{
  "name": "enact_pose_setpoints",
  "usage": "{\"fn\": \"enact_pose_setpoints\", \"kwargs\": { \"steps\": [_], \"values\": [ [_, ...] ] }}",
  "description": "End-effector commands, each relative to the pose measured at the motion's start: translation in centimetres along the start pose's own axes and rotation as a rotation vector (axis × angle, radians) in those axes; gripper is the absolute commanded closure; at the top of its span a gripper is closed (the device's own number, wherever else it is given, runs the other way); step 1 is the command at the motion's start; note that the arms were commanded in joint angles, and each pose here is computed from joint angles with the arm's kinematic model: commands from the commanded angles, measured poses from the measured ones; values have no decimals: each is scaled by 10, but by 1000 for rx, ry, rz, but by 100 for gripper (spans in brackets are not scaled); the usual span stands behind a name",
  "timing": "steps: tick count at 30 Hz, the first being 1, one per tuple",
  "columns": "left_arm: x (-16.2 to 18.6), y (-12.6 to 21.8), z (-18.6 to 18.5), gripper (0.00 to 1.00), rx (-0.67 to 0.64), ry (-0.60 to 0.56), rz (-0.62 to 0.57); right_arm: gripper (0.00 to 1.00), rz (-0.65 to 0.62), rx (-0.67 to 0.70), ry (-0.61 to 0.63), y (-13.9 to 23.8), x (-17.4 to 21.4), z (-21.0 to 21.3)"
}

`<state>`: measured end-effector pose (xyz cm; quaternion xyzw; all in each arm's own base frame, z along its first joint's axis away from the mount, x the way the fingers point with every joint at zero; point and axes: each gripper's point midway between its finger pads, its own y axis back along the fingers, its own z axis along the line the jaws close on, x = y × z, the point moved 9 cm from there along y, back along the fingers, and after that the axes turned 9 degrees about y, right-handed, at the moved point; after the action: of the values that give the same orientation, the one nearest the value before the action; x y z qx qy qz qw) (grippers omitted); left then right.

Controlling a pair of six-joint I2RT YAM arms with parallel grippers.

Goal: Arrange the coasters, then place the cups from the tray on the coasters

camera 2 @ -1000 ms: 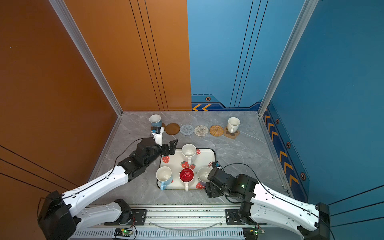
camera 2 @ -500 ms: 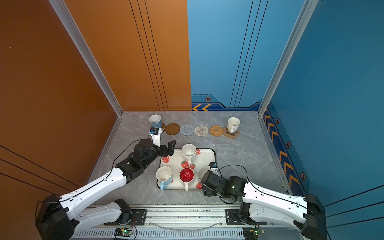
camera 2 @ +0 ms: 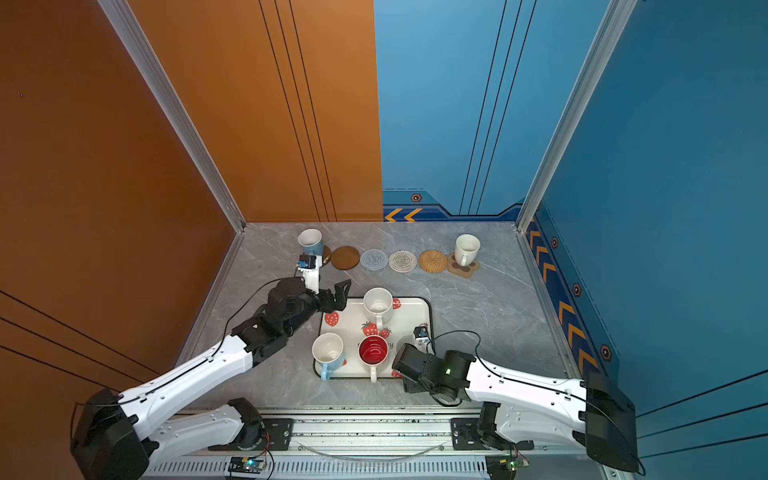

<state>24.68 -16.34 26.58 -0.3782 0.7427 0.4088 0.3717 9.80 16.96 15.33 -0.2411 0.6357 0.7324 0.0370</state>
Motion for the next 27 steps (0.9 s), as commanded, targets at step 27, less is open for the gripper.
{"fn": "enact_pose_setpoints", "kwargs": {
  "steps": [27],
  "values": [
    [1,-2,6,1,6,9,6,60,12,59,50,-11,-15,19]
  ]
}}
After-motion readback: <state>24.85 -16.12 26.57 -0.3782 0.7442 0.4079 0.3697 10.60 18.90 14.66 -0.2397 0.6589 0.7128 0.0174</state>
